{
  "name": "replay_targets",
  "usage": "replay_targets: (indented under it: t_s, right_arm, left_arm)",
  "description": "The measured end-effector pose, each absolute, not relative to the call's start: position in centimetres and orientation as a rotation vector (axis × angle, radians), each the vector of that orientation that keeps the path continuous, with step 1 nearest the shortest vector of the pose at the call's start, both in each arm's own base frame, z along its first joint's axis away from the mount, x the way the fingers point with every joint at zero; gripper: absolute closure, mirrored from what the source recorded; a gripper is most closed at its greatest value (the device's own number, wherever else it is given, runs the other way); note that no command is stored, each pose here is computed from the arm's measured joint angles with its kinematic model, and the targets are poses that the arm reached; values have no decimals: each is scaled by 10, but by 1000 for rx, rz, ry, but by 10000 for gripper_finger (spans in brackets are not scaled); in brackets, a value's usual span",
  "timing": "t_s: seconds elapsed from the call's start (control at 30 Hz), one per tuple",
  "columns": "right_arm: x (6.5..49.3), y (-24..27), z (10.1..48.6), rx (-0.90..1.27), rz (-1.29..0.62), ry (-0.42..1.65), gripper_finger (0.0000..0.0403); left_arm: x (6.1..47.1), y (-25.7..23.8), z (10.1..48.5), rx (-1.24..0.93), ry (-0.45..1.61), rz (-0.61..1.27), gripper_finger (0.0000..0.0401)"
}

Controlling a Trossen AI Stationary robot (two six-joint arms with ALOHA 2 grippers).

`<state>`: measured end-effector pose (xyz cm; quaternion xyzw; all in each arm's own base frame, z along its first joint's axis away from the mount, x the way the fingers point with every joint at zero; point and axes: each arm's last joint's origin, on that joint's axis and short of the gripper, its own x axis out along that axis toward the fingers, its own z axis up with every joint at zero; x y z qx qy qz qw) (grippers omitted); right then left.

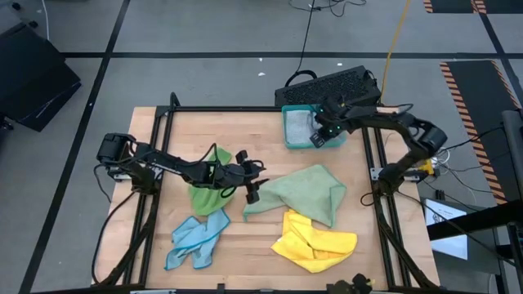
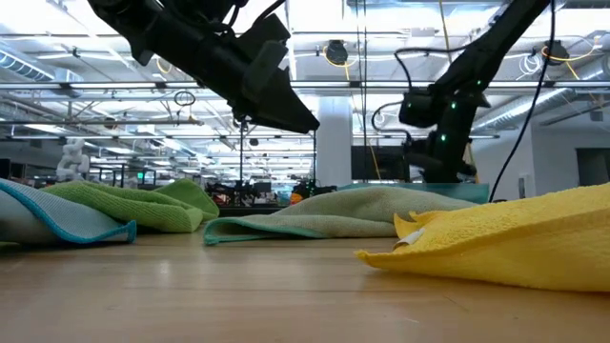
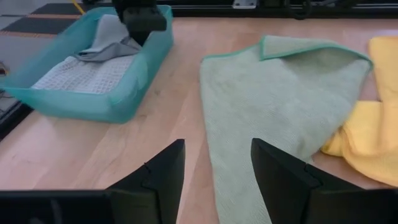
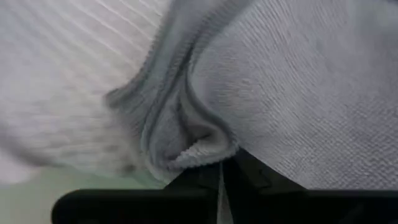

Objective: Fold microfiber towels
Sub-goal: Put the folded gray microfiber cloth into the bin

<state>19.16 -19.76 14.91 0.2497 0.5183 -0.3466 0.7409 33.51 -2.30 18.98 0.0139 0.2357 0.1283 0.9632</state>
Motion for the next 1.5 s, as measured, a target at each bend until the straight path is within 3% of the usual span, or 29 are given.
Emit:
replay_targets:
  t_s: [0.17, 0.57, 0.7, 0.93, 1.13, 1.5]
  right_arm:
    - [191, -200, 144, 519, -746, 1173, 396]
    - [185, -187, 197, 505, -763, 928, 402]
    - [199, -190, 184, 526, -681, 909, 403]
    - [204, -200, 151, 524, -703, 1031, 403]
    - [195, -205, 147, 502, -791, 1095, 403]
    - [197, -214, 128, 541, -718, 1110, 403]
  left_arm:
    - [335, -23, 190, 26, 479, 248, 215]
    - [335, -23, 190, 44, 482, 244, 215]
    - [335, -23, 190, 44, 480, 244, 215]
    - [335, -23, 190, 28, 479, 247, 215]
    - [335, -23, 190, 42, 482, 244, 215]
    - [335, -23, 190, 44, 482, 244, 215]
